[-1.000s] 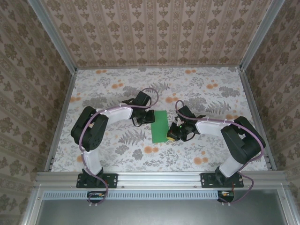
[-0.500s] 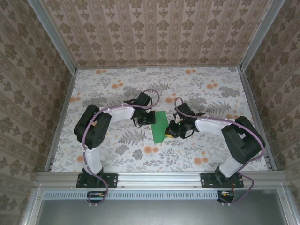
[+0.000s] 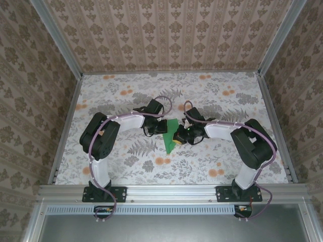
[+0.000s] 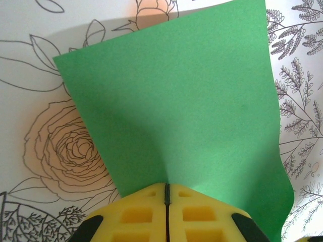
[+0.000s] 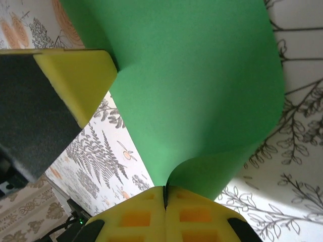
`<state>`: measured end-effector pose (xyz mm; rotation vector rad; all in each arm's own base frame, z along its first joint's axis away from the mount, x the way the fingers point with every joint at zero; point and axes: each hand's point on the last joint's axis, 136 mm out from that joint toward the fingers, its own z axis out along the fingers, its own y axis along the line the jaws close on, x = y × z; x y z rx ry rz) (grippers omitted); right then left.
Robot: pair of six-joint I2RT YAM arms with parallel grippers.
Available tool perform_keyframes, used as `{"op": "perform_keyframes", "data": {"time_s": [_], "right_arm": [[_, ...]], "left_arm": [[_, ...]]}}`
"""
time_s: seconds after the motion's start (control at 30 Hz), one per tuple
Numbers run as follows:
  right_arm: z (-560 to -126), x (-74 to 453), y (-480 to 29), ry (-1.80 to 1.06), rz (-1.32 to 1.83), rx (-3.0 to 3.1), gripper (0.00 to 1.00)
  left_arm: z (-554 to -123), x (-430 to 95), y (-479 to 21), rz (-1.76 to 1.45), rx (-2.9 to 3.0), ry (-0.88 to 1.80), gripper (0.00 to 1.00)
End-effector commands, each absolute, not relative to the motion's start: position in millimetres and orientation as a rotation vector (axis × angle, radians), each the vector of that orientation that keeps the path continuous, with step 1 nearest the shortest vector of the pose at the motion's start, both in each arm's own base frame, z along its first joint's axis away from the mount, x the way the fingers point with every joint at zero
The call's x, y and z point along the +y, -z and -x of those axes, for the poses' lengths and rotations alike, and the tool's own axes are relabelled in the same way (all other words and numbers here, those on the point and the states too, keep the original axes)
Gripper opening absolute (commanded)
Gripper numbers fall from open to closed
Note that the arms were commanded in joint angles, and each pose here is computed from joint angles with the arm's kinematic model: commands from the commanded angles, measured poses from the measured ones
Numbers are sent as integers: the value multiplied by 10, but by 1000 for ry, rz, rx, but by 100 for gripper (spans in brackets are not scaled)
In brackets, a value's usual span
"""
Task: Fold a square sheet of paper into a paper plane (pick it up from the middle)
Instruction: Third fold the triangle at the center of the table.
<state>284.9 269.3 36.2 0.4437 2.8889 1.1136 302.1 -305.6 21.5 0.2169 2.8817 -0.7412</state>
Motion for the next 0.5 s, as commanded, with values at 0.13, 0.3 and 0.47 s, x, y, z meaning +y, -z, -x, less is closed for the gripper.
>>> {"op": "perform_keyframes", "data": {"time_s": [0.13,0.3,0.47], "right_arm": [[-2995,2814,-355,-1152,-456,2853,7],[-2990,2841,-298,-1151,-445,2874,7],[-2981,2860,-269,-1149,-439,2883,7]], "left_arm": [[-2954,-3019,-235,-261,2890,726,8],[-3020,-3067,-414,-281,2788,781,8],[-3068,-3021,-467,-266,2738,765,9]]}}
